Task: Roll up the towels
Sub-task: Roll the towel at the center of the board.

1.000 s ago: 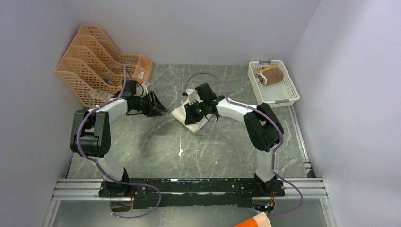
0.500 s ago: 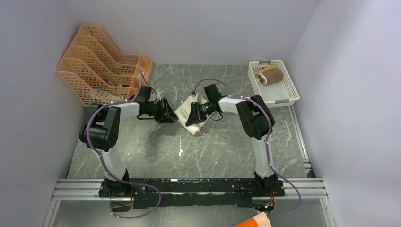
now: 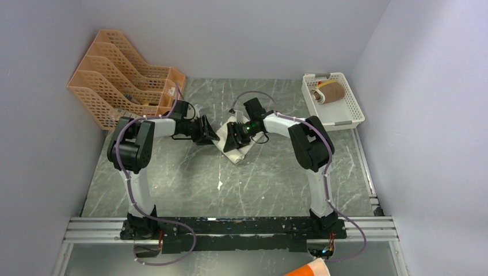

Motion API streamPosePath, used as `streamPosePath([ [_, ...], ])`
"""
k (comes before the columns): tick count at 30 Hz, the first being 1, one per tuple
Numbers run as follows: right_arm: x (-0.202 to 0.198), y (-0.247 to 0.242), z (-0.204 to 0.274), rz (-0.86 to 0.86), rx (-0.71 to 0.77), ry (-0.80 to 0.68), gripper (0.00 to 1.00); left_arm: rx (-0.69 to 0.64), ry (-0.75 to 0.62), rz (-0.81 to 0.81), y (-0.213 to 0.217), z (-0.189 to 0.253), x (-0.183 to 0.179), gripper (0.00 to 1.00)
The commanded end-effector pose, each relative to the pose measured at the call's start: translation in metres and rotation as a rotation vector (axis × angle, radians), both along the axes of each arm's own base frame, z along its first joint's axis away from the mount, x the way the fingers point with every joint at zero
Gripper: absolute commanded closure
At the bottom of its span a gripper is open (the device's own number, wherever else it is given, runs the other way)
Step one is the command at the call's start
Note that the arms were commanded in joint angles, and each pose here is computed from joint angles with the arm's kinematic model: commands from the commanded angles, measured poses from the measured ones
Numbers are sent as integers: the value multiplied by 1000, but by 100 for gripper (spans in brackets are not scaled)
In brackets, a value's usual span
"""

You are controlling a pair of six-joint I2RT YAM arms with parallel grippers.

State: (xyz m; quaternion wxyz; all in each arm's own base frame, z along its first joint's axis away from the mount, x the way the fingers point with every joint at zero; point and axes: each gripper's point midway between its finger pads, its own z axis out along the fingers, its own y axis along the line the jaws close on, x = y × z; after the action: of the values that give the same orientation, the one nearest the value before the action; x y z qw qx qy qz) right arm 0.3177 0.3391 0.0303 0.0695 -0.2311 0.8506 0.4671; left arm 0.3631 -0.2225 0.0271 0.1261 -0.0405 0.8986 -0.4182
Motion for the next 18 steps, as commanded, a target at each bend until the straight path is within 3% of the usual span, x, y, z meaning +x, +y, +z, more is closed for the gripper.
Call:
streamPosePath([
  [1,18,-33,-15,-27,-342,-240,43,35,-24,-20,-3,-6,7,44],
  [5,27,-41,7,-36,-520,-460,38,61,-15,-36,-3,-10,4,44],
  [10,27,-31,48,-55,-617,-711,34,81,-9,-46,-3,-14,3,44],
  [18,6,0,39,13,-681,-803,32,107,21,-56,-2,-22,-1,44],
])
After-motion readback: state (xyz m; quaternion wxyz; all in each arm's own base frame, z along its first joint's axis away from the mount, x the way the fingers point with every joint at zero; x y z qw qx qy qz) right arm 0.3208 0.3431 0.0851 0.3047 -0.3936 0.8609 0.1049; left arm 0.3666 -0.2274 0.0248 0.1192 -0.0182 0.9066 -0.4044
